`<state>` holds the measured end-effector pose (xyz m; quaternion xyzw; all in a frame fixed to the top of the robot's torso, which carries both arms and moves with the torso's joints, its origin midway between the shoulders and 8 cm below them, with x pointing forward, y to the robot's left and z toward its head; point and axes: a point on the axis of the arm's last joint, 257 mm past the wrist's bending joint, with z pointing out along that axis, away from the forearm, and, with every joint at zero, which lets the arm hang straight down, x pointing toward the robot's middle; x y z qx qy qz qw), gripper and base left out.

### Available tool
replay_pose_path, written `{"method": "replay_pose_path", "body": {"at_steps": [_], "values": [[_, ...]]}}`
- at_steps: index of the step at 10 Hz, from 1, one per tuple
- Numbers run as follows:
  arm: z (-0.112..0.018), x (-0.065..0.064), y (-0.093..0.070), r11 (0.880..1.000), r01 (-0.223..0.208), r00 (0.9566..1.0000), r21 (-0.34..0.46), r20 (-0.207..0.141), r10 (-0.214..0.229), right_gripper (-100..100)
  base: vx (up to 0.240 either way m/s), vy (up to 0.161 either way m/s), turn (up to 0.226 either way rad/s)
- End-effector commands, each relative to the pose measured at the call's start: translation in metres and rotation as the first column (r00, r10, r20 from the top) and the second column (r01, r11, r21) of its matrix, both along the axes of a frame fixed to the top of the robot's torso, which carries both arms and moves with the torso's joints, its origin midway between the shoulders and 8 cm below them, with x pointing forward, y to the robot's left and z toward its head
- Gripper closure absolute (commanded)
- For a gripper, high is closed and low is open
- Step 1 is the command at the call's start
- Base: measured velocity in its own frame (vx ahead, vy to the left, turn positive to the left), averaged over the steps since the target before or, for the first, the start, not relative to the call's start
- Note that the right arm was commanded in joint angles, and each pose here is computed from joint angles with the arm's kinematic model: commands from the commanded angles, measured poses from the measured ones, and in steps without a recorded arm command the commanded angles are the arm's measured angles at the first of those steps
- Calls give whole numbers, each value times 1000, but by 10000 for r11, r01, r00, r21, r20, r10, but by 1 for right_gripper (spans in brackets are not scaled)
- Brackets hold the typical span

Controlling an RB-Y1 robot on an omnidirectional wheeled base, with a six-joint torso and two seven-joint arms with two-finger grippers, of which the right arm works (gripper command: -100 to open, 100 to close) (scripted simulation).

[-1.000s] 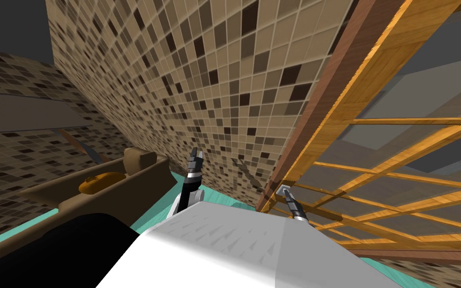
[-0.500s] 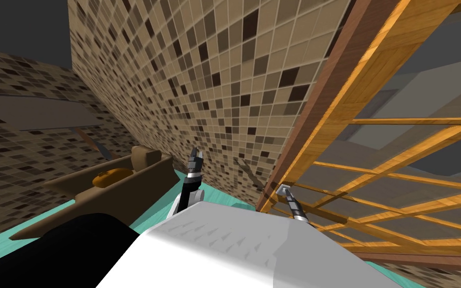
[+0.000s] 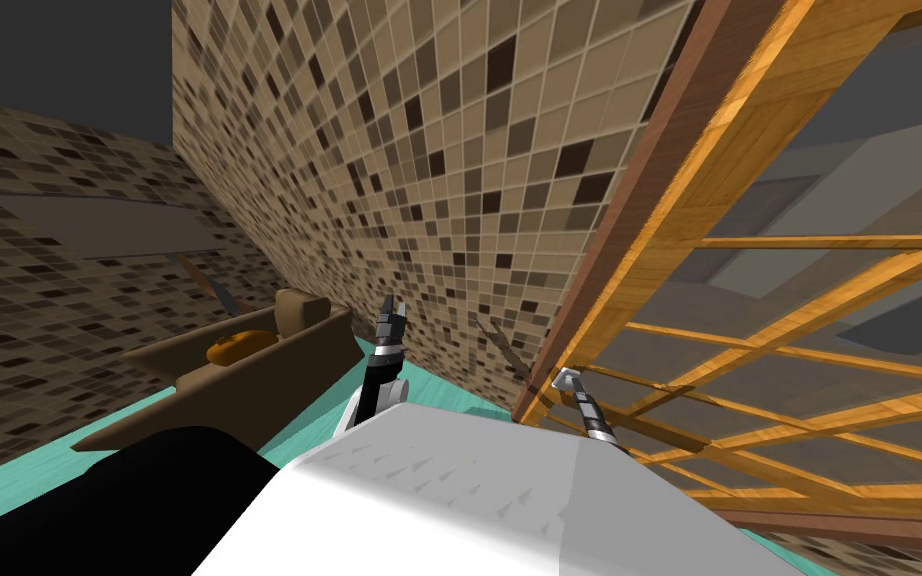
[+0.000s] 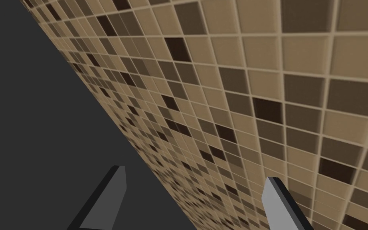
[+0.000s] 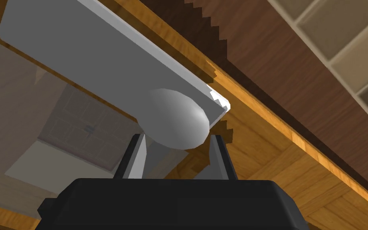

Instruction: Pull the door open

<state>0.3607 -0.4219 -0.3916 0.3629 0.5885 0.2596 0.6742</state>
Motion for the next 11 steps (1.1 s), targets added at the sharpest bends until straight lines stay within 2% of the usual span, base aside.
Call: {"method": "replay_pose_path", "body": {"at_steps": [1, 4, 5, 6, 7, 9, 10, 11], "values": [[-2, 0, 1, 9980, 35, 10000, 627, 70, -39, 100, -47, -18, 70], [-2, 1, -1, 9880, 116, 9995, 1539, 266, -159, 100, -50, -20, 69], [-2, 1, -1, 9869, 111, 9995, 1609, 280, -158, 100, -32, -11, 39], [-1, 2, -3, 9783, 144, 9990, 2068, 379, -227, 100, -43, -17, 74], [-1, 2, -3, 9777, 142, 9990, 2095, 384, -227, 100, -38, -16, 38], [-1, 3, -6, 9572, 203, 9977, 2887, 558, -379, 100, -64, -24, 87], [-1, 3, -6, 9522, 184, 9975, 3051, 590, -381, 100, -58, -19, 47], [-1, 4, -7, 9385, 202, 9966, 3447, 677, -464, 100, -45, -10, 64]]}}
